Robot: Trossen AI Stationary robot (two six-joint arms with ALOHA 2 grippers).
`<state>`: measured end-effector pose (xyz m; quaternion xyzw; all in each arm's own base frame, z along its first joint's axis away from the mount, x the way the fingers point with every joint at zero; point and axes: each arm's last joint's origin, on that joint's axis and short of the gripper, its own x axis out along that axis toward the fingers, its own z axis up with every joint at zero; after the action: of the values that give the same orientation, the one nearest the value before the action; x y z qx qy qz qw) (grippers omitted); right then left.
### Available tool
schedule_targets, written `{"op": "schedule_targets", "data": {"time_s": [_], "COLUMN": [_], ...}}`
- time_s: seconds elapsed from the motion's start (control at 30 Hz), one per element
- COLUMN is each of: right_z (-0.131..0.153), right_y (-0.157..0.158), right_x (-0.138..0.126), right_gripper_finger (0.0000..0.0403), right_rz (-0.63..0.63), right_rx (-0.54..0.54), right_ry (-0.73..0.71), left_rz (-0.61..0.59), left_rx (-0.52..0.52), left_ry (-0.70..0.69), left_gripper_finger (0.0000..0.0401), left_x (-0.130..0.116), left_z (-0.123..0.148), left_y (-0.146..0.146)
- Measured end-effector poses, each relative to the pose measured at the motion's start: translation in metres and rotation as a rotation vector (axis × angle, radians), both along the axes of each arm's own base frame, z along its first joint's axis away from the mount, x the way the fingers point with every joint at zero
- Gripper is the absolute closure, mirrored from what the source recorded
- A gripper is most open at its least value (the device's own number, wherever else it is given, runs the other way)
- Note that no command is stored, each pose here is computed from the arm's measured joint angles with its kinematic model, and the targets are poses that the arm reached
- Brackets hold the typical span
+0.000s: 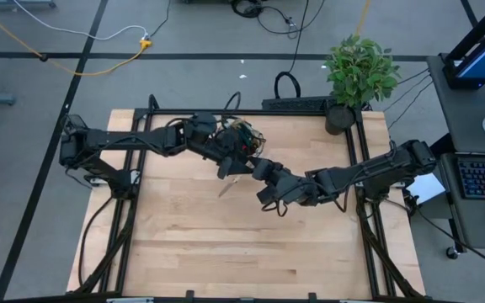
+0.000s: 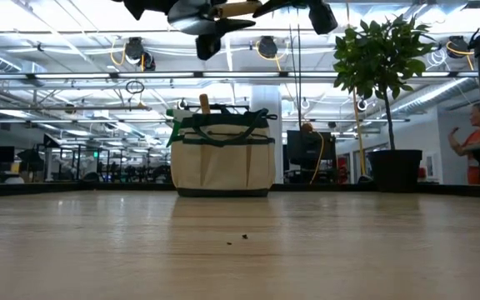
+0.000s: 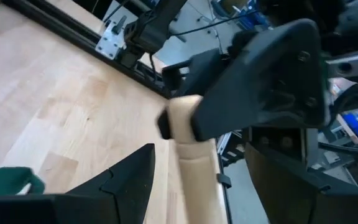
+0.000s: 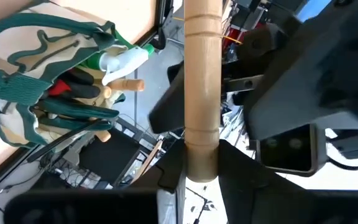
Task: Pick & Place Garden tools in Gardening bag
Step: Put the brown trowel into the gardening bag
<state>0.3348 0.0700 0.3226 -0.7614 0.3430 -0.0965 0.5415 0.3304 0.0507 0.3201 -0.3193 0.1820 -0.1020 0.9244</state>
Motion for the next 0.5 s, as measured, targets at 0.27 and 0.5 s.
{"op": "schedule_targets", "data": {"time_s": [0.27, 0.5], "right_z": [0.001, 0.001], "right_y": [-0.001, -0.001], "right_x": [0.000, 0.000], "right_gripper_finger": [0.0344, 0.0344], "right_rz": [-0.002, -0.004], "right_rx": [0.002, 0.008], "right_ry": [-0.009, -0.014], "left_rz": [-0.018, -0.052], "left_rx": [-0.007, -0.067], "left_ry": [0.013, -0.012], "left_gripper_finger": [0.0167, 0.0305], "left_x": [0.010, 0.016], "left_z": [-0.009, -0.010], "left_y": [-0.003, -0.001]}}
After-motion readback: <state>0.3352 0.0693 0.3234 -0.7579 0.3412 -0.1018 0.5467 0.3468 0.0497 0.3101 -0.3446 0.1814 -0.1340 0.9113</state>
